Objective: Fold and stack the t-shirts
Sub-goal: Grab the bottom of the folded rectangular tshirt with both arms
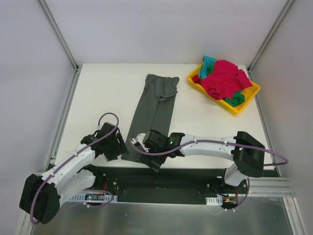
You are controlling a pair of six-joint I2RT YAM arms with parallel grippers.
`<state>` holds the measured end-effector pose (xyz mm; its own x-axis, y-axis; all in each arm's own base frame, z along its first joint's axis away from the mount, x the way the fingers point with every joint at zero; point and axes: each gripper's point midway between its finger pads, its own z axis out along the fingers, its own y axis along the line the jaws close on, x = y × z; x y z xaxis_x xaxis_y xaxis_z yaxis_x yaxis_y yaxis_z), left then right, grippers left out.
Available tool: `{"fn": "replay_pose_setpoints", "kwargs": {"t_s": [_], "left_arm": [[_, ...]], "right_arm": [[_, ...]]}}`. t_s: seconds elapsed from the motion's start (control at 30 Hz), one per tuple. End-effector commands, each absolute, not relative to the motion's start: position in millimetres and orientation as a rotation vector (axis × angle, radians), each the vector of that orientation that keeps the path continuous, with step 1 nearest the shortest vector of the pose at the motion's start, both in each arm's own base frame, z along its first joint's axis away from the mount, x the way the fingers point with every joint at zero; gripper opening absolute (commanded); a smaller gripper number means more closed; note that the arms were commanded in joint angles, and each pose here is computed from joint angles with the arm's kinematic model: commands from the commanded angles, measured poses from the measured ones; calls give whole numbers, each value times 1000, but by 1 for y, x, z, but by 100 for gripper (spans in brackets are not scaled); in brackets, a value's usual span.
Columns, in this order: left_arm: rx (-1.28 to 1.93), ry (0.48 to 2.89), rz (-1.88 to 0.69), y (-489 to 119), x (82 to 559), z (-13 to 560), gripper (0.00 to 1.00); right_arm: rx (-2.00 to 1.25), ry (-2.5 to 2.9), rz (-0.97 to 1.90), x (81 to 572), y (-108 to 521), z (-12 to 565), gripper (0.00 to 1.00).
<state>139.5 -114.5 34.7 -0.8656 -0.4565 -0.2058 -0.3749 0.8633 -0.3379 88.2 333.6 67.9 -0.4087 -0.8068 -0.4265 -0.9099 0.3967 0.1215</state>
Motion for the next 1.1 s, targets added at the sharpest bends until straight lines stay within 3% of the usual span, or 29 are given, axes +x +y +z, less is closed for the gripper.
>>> {"fn": "replay_pose_setpoints", "kwargs": {"t_s": [0.0, 0.1, 0.3, 0.5, 0.57, 0.73, 1.07], "left_arm": [[-613, 2810, -455, -118, 128, 25, 61], [-622, 2810, -433, -116, 128, 20, 61], [-624, 2829, -549, -133, 131, 12, 52], [-629, 2882, -503, -130, 126, -1, 16], [-642, 2886, -509, -130, 123, -2, 0], [-673, 2895, -600, -134, 107, 1, 0], [-661, 2752, -785, -136, 93, 38, 0]], "right_arm": [[-1510, 2320, 446, 91, 341, 53, 77], [-1543, 2326, 424, 91, 339, 44, 66], [-1569, 2381, 372, 87, 327, 21, 61], [-1538, 2414, 344, 85, 318, 9, 54], [-1535, 2415, 358, 83, 319, 7, 49], [-1571, 2387, 398, 70, 324, 10, 14], [-1699, 2245, 626, 28, 326, 39, 4]]}}
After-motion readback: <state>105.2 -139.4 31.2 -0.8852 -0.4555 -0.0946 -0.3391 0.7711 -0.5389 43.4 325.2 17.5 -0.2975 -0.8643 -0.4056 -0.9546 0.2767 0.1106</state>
